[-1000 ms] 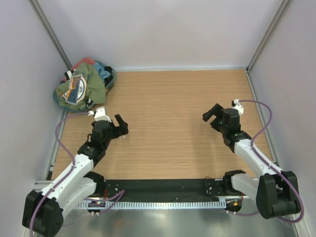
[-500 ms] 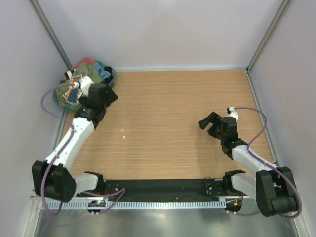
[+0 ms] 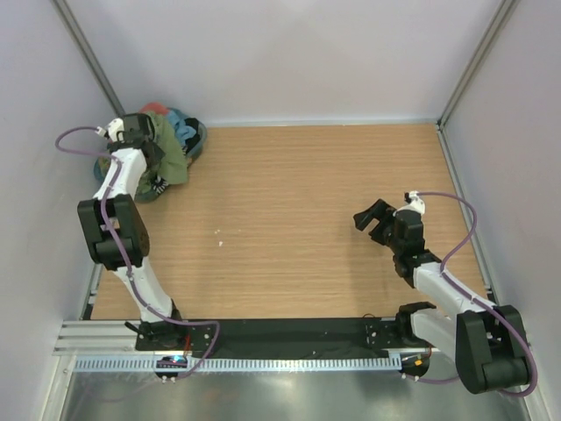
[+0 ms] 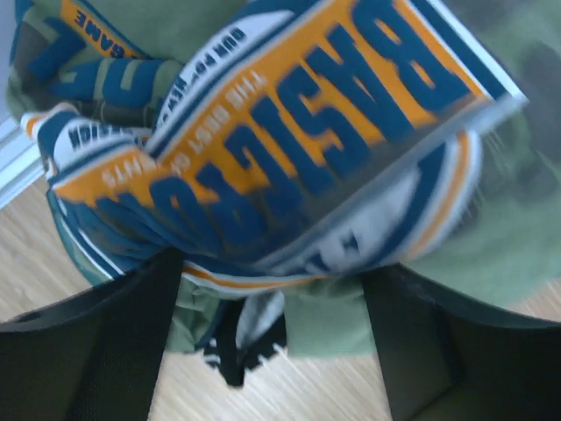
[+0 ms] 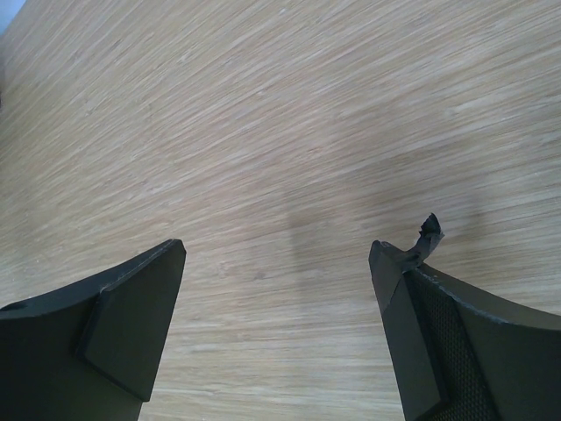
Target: Fold and stack the tank tops
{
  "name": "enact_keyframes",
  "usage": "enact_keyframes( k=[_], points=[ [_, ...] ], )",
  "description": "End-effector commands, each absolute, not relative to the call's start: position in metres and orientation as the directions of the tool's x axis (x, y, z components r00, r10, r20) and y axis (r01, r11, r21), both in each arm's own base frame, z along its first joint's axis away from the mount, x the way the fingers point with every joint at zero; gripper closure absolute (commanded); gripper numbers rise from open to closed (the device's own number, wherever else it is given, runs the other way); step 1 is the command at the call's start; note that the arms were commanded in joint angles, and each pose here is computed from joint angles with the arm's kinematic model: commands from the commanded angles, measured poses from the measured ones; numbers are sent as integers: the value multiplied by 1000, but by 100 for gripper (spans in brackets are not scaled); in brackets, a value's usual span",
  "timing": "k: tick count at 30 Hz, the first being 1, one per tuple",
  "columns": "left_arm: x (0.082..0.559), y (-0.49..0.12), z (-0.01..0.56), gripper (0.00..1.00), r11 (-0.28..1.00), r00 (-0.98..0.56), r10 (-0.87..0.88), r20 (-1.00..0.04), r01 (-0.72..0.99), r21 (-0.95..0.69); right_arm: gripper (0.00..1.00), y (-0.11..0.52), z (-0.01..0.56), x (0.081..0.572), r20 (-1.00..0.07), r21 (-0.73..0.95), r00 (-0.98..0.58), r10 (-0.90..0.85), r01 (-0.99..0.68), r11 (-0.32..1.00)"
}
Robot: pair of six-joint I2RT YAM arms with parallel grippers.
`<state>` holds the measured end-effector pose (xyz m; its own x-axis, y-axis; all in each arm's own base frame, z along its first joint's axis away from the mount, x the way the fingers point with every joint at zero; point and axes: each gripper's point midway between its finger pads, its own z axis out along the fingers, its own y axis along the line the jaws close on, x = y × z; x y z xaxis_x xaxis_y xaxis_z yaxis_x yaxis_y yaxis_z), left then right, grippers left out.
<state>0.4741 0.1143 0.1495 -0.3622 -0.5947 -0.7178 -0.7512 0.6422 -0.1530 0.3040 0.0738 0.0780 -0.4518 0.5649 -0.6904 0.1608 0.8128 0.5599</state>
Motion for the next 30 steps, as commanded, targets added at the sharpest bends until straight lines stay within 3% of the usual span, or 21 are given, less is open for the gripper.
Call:
enact_keyframes(
  k=[1, 3, 4, 13, 21, 26, 30],
  points=[
    [478, 120, 144, 33, 636, -373, -637, -675, -749, -187, 5, 76, 94, 311, -722, 570, -407, 560, 110, 814],
    [479, 118, 145, 61, 638, -370, -643, -671, -743, -201, 5, 77, 94, 311, -720, 570, -411, 559, 109, 814],
    [477, 113, 145, 100, 642, -374, -645, -666, -738, -208, 5, 77, 94, 311, -720, 569, -411, 559, 111, 815],
    [423, 41, 291, 100, 762, -172, -488, -856, -562, -322, 5, 78, 91, 313, -715, 566, -426, 554, 113, 817],
    [361, -28, 430, 100, 849, 24, -485, -874, -227, -477, 5, 79, 95, 313, -722, 564, -422, 549, 102, 820],
    [337, -85, 450, 100, 817, -57, -575, -816, 15, -576, 5, 77, 98, 313, -730, 558, -413, 545, 101, 824],
    [332, -171, 421, 100, 786, -225, -565, -794, 149, -601, 5, 75, 102, 311, -737, 554, -402, 543, 101, 827]
  ],
)
